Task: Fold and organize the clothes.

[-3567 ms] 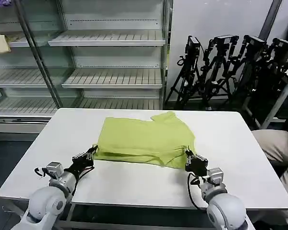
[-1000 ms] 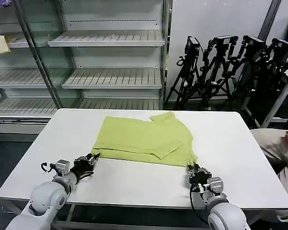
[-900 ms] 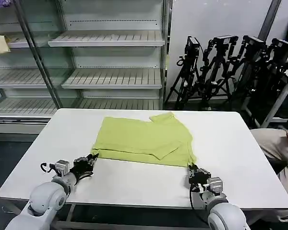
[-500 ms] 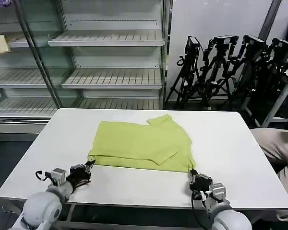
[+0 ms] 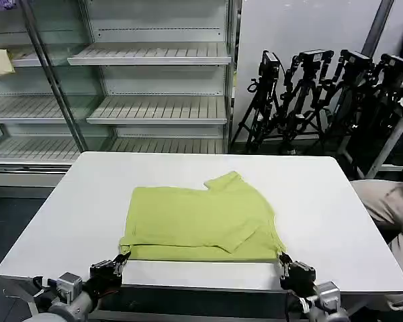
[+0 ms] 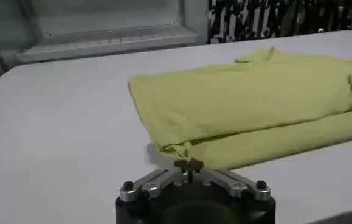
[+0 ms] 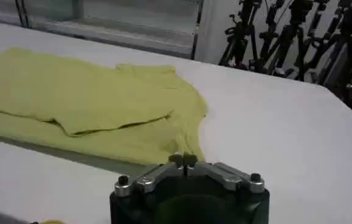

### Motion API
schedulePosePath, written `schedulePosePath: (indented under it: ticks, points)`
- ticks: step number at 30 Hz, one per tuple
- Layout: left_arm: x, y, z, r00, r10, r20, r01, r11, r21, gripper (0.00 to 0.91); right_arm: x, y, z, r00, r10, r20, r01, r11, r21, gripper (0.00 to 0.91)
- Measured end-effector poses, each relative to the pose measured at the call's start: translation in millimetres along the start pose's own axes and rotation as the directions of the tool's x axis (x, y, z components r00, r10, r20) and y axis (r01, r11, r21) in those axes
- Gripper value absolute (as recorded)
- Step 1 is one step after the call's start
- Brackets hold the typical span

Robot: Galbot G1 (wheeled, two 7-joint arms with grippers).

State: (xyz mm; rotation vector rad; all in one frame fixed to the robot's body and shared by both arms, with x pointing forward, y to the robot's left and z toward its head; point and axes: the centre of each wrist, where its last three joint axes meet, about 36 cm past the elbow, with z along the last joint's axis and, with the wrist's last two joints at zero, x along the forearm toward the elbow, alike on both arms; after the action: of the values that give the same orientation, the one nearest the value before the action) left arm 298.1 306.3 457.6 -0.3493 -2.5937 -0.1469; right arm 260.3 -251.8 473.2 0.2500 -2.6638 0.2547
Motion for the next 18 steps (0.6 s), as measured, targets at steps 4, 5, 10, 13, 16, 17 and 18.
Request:
schedulePosePath:
  ticks: [4, 5, 10, 13, 16, 17, 18]
  points:
    - [10, 0, 2, 1.000, -0.002, -0.009, 0.002, 1.000, -0.011, 0.907, 14, 1, 2, 1.000, -0.015, -0.018, 0.015, 1.000, 0.019, 0.907]
    - [13, 1, 1, 1.000, -0.003, -0.006, 0.002, 1.000, -0.016, 0.907, 18, 2, 1, 1.000, -0.019, -0.020, 0.019, 1.000, 0.022, 0.907]
    - [27, 6, -10, 0.999, -0.016, 0.048, 0.018, 0.999, -0.039, 0.907, 39, -2, -17, 0.999, -0.030, 0.018, 0.029, 0.998, 0.048, 0.907]
    - [38, 11, -26, 0.993, -0.020, 0.114, 0.025, 0.999, -0.043, 0.907, 39, -5, -29, 0.998, -0.027, 0.060, 0.023, 0.997, 0.069, 0.907]
    - [42, 16, -42, 0.983, -0.015, 0.180, 0.026, 0.998, -0.059, 0.907, 24, -9, -38, 0.994, -0.010, 0.106, 0.002, 0.997, 0.079, 0.907]
    - [42, 18, -48, 0.980, -0.011, 0.199, 0.024, 0.998, -0.064, 0.907, 16, -11, -39, 0.993, -0.004, 0.119, -0.005, 0.997, 0.077, 0.907]
    - [40, 20, -53, 0.976, -0.007, 0.215, 0.022, 0.997, -0.068, 0.907, 6, -12, -42, 0.991, 0.002, 0.136, -0.013, 0.997, 0.074, 0.907]
